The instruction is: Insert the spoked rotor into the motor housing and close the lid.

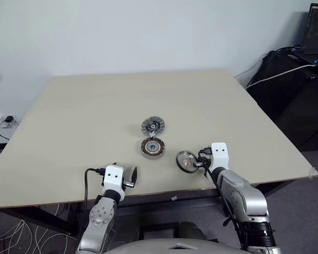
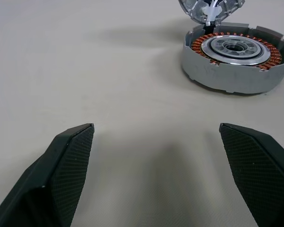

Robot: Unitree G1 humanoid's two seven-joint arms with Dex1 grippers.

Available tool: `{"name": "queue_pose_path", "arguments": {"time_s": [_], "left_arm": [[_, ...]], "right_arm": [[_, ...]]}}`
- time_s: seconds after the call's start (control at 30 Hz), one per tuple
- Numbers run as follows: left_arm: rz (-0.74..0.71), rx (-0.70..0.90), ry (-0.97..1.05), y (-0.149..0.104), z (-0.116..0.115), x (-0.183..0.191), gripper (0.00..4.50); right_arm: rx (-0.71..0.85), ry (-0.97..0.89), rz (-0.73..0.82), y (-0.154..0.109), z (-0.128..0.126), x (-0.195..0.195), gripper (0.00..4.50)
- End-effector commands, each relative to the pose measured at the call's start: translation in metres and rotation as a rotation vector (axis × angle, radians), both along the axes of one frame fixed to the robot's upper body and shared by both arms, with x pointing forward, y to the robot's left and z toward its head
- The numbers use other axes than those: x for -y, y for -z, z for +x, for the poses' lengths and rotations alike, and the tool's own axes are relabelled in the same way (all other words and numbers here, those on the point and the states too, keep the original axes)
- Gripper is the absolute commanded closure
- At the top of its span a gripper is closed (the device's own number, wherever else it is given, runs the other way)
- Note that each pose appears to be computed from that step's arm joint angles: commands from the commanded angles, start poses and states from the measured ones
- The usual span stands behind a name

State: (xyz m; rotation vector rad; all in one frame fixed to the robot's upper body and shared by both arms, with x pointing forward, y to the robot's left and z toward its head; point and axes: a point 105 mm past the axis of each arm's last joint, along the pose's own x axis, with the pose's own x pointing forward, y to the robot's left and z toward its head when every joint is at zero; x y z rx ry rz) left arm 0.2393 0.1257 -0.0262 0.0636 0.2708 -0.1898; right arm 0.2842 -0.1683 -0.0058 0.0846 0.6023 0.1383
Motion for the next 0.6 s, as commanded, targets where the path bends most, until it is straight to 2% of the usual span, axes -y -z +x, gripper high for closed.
{"name": "queue_pose_path", "arguments": {"time_s": [0.03, 0.43, 0.53, 0.6], "left_arm": [[-0.006, 0.048, 0.004, -0.011, 0.006, 0.000, 0.00], [-0.014, 0.045, 0.005, -0.010, 0.008, -0.001, 0.00], [-0.015, 0.044, 0.005, -0.010, 0.008, -0.001, 0.00], [-0.016, 0.044, 0.005, -0.010, 0.008, -0.001, 0.00]], "right_arm": [[0.072, -0.022, -0.009, -0.018, 0.009, -0.002, 4.48], [0.114, -0.048, 0.002, -0.025, 0.012, -0.006, 4.48], [0.130, -0.055, 0.016, -0.029, 0.013, -0.007, 3.94], [0.136, -0.056, 0.011, -0.031, 0.013, -0.008, 3.32]]}}
